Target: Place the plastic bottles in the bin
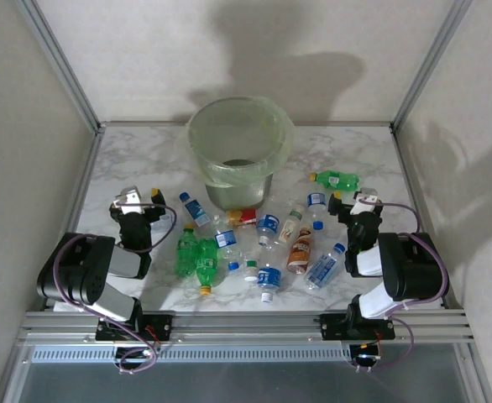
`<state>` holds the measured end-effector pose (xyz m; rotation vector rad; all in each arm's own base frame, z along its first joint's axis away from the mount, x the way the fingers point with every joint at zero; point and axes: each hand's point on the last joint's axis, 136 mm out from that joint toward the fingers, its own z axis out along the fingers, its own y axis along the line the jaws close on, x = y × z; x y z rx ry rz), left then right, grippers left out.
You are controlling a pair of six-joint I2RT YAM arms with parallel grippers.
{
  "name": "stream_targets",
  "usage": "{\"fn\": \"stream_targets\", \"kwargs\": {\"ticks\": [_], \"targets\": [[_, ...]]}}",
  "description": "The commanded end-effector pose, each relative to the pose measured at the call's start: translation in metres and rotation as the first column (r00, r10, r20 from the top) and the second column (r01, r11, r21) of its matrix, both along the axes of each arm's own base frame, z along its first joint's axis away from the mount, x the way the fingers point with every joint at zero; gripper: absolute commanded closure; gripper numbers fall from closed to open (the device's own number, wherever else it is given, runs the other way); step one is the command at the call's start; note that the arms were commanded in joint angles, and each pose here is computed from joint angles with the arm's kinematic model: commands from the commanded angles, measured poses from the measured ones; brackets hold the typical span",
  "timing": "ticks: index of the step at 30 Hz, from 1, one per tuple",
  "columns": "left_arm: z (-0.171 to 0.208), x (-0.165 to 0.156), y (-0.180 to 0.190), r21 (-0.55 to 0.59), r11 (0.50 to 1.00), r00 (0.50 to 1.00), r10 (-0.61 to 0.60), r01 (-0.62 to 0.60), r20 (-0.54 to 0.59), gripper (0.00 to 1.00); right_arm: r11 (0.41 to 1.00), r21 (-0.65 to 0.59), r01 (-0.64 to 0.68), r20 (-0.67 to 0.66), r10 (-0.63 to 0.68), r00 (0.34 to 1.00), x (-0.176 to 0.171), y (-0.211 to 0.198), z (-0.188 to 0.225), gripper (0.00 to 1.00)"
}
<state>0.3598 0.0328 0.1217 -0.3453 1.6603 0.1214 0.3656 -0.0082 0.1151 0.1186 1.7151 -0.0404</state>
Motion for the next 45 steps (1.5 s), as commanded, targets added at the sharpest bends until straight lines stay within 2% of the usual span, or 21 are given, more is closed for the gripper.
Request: {"fn": "stream_targets", "kwargs": {"ticks": [1, 35, 38, 39, 41, 43, 45], "targets": [[0.012, 0.005, -0.001, -0.02, 1.0, 0.999, 0.015, -0.014, 0.052, 0.01, 1.0, -0.001, 0.027, 0.046, -0.027, 0.999, 0.005, -0.006, 0.012, 0.01], [0.013, 0.006, -0.001, -0.019, 1.0, 0.998, 0.016, -0.015, 0.056, 0.01, 1.0, -0.001, 0.029, 0.049, -0.029, 0.998, 0.005, -0.006, 0.012, 0.01], [0.027, 0.011, 0.007, -0.021, 0.997, 0.996, 0.08, -0.079, 0.035, 0.0, 0.992, -0.012, 0.125, 0.029, -0.125, 0.992, 0.012, -0.016, 0.031, 0.01], [0.031, 0.014, 0.01, -0.019, 0.995, 0.995, 0.1, -0.1, -0.004, 0.0, 0.988, -0.002, 0.157, -0.014, -0.157, 0.987, 0.019, -0.018, 0.041, 0.01], [0.062, 0.019, 0.023, -0.094, 0.977, 0.981, 0.194, -0.194, -0.009, 0.0, 0.959, 0.119, 0.258, -0.165, -0.237, 0.957, 0.028, -0.026, 0.07, 0.01], [0.087, 0.02, 0.02, -0.173, 0.968, 0.983, 0.181, -0.18, -0.012, 0.0, 0.949, 0.187, 0.253, -0.236, -0.206, 0.95, 0.028, -0.019, 0.092, 0.01], [0.11, 0.013, 0.019, -0.264, 0.948, 0.982, 0.189, -0.179, 0.011, 0.0, 0.92, 0.279, 0.275, -0.266, -0.201, 0.943, 0.018, -0.016, 0.082, 0.01]]}}
